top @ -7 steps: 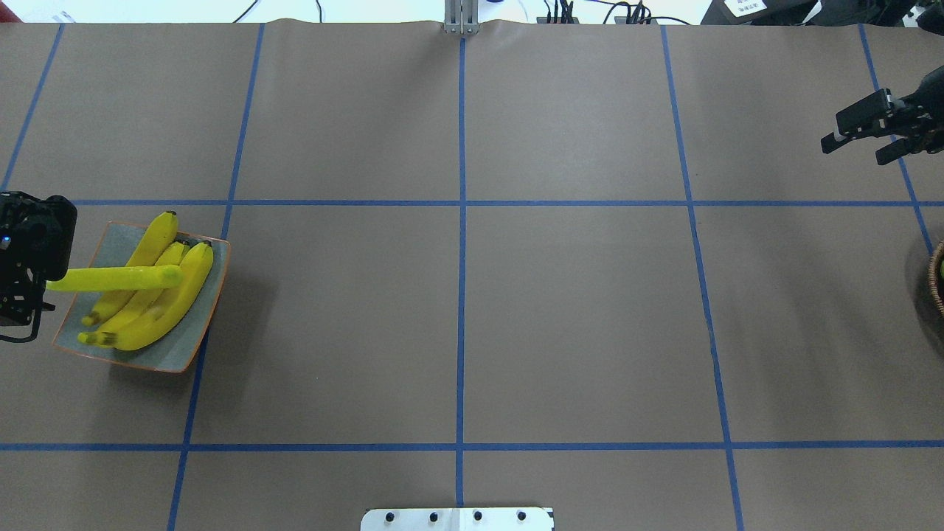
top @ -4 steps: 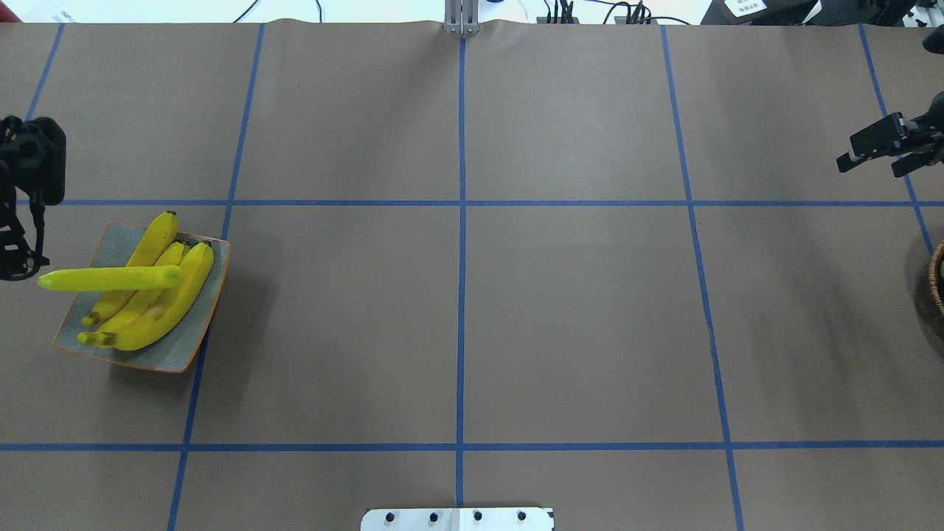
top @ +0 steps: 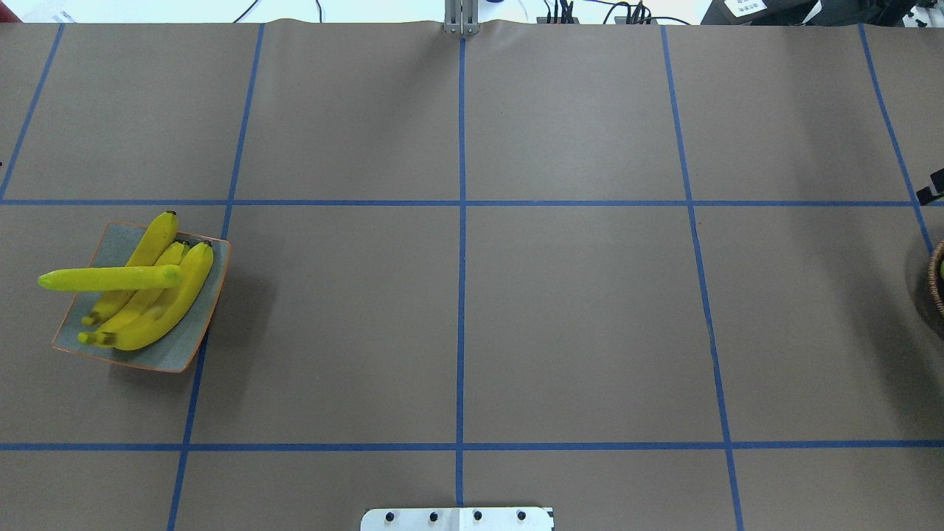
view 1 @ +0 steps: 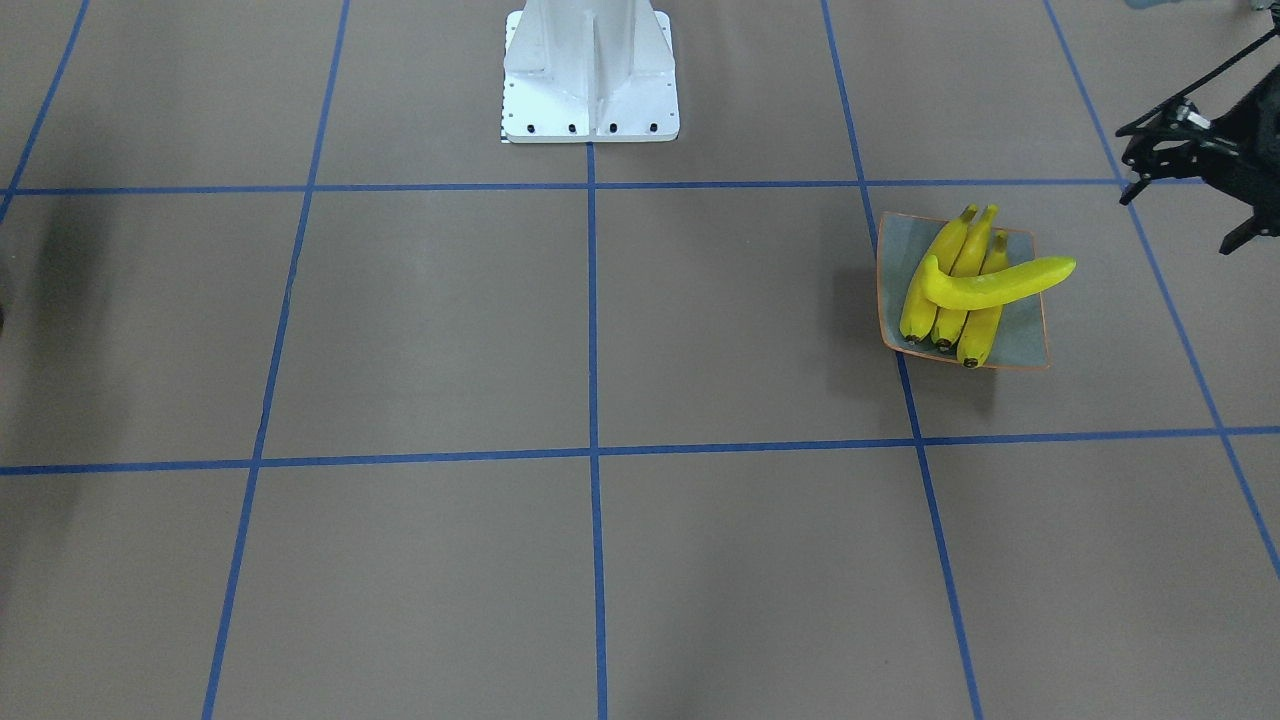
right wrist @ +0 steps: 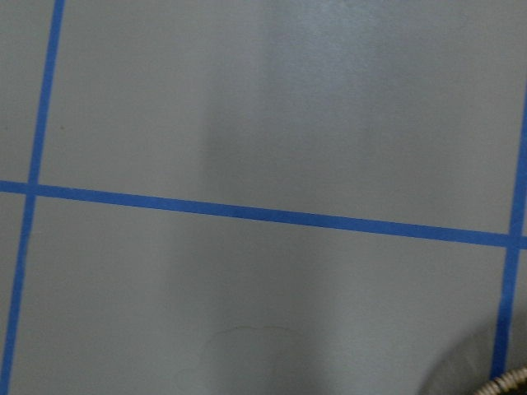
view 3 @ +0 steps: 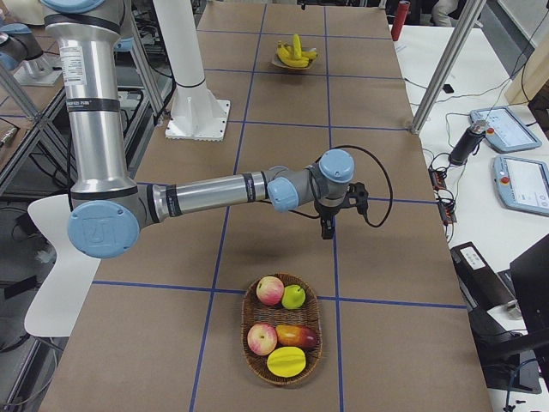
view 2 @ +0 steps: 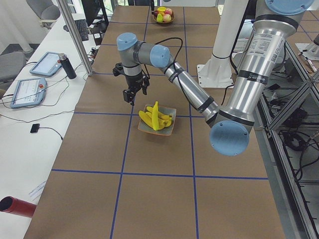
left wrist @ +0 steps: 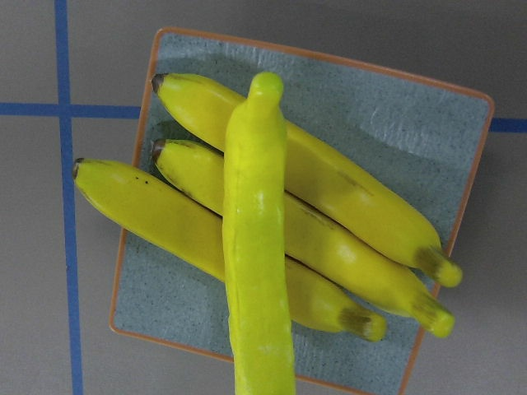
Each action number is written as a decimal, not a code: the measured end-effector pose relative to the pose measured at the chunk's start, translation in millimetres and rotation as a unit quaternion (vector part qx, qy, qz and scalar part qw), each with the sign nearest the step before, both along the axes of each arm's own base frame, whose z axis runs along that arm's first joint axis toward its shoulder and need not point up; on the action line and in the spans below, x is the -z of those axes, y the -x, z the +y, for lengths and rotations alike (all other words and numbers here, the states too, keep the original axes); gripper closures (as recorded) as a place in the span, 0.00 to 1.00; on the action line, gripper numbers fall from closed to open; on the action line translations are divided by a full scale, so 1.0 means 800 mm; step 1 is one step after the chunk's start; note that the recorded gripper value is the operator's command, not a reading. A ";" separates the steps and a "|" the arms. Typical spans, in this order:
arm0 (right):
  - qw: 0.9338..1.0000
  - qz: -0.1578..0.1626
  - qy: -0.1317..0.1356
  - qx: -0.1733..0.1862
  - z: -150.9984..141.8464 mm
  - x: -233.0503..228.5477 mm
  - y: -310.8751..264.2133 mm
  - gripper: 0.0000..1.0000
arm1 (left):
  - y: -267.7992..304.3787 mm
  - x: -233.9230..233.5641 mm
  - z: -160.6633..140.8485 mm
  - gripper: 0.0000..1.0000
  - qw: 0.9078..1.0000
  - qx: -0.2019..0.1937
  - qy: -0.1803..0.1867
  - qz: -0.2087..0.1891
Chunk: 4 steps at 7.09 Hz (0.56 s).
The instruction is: Transfer all bananas from basket to plate
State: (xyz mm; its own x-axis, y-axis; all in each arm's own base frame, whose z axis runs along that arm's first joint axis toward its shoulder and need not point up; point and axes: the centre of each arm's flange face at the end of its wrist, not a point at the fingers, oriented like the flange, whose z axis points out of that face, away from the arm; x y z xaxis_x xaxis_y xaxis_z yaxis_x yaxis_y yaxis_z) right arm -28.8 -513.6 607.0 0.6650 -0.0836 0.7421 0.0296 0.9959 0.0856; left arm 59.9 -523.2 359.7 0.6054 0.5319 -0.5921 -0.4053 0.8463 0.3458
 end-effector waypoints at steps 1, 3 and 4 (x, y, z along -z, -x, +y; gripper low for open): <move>1.000 0.008 0.011 -0.005 0.006 -0.027 -0.029 0.00 | 0.038 -0.027 -0.001 0.00 0.999 0.035 0.028 0.002; 0.999 0.017 0.049 -0.018 0.017 -0.050 -0.101 0.00 | 0.089 -0.085 0.004 0.00 0.996 0.077 0.054 0.004; 0.996 0.020 0.075 -0.033 0.016 -0.043 -0.135 0.00 | 0.104 -0.110 0.002 0.00 0.994 0.089 0.059 0.004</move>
